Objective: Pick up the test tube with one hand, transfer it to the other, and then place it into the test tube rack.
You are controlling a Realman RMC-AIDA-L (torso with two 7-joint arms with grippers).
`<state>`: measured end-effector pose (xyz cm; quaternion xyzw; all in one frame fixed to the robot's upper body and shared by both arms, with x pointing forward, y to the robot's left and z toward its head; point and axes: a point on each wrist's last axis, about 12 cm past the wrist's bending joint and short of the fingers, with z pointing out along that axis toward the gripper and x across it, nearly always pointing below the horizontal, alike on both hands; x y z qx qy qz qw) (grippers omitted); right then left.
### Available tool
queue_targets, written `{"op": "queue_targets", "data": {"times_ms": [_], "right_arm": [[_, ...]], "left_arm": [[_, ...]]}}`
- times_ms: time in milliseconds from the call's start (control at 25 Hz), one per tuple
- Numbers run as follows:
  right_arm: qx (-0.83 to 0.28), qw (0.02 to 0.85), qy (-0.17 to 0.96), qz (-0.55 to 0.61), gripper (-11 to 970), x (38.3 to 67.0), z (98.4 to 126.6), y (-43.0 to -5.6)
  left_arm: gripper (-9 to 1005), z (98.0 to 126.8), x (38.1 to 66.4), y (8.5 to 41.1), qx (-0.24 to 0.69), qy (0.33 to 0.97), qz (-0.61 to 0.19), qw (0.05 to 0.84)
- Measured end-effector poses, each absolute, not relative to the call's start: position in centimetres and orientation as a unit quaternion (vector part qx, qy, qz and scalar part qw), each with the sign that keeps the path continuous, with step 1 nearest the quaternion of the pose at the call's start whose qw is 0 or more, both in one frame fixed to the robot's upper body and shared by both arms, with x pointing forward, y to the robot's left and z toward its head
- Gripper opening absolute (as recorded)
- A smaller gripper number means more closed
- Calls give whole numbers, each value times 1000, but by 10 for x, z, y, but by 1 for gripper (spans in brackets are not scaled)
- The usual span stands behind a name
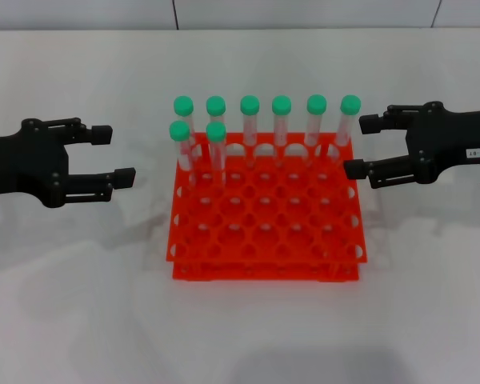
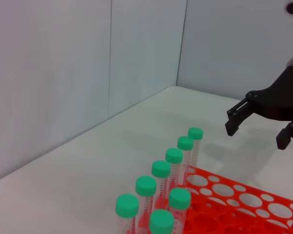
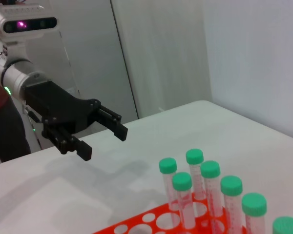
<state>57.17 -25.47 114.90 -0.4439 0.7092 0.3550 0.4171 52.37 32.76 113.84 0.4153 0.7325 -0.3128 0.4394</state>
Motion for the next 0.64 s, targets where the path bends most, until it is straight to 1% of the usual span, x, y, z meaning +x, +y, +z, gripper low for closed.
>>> {"op": "queue_targets", "data": {"times_ms": [640], "right_arm": [[-446,414,708,357,860,571,1147,-250]], "left_arm": [[757,1137,523,327,416,732,-313,439]]}}
